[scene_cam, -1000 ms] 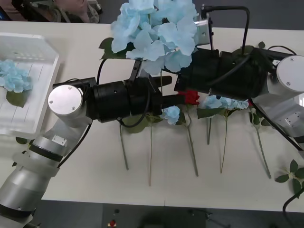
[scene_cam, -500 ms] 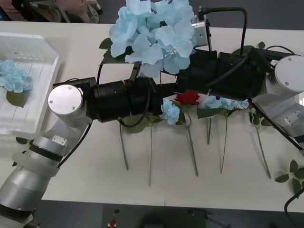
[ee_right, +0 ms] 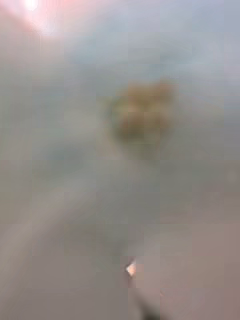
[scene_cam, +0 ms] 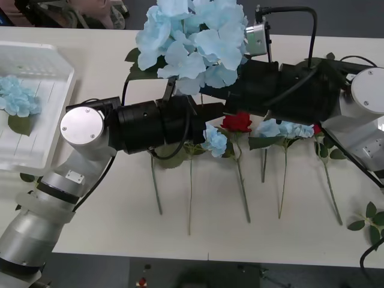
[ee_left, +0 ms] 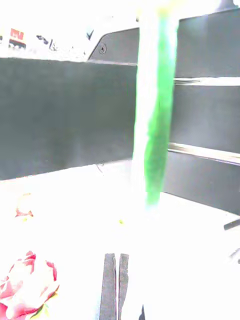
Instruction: Put the red flowers into the right box and the blue flowers into the left box
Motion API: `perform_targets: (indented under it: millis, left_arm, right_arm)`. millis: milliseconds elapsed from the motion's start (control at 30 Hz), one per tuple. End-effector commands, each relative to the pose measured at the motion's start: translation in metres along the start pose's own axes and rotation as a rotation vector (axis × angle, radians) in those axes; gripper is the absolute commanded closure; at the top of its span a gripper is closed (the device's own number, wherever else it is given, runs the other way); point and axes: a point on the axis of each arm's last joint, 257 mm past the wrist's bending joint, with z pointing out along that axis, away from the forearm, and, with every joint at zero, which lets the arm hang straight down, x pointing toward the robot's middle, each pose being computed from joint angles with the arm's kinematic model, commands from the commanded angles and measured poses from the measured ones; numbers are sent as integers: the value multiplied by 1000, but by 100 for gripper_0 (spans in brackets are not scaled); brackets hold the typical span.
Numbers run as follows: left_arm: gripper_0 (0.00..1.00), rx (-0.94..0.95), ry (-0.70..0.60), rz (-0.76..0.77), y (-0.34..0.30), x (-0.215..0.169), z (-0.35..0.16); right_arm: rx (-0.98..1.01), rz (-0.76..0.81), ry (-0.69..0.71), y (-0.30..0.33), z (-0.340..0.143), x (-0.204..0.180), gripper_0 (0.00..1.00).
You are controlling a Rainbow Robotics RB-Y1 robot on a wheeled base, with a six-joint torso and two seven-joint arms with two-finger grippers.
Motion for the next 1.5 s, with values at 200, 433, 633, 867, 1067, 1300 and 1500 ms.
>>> perform_targets:
  millis: [200,433,633,867,1067,1300,1500]
  left_arm:
    - [100,37,-17,40,3,-29,-25]
    - [100,-81,99,-1,62,-24,-124]
    - [100,-293,318,-5,123,-8,-247]
    - [100,-537,590,42,177,-2,-395]
    - [100,-785,709,80,228,-1,-496]
    - [100,-930,741,96,256,18,-539]
    - [100,-980,852,219,273,33,-555]
  right_arm:
    - [-43,-20,9,11,-3,-22,0]
    - [-67,132,140,-8,-39,10,0]
    - [30,465,306,-36,-92,39,0]
    - [420,658,604,-74,-162,85,0]
    - [750,651,793,-107,-217,120,0]
    - [1041,514,974,-156,-293,155,0]
    - [1181,446,1014,-187,-330,172,0]
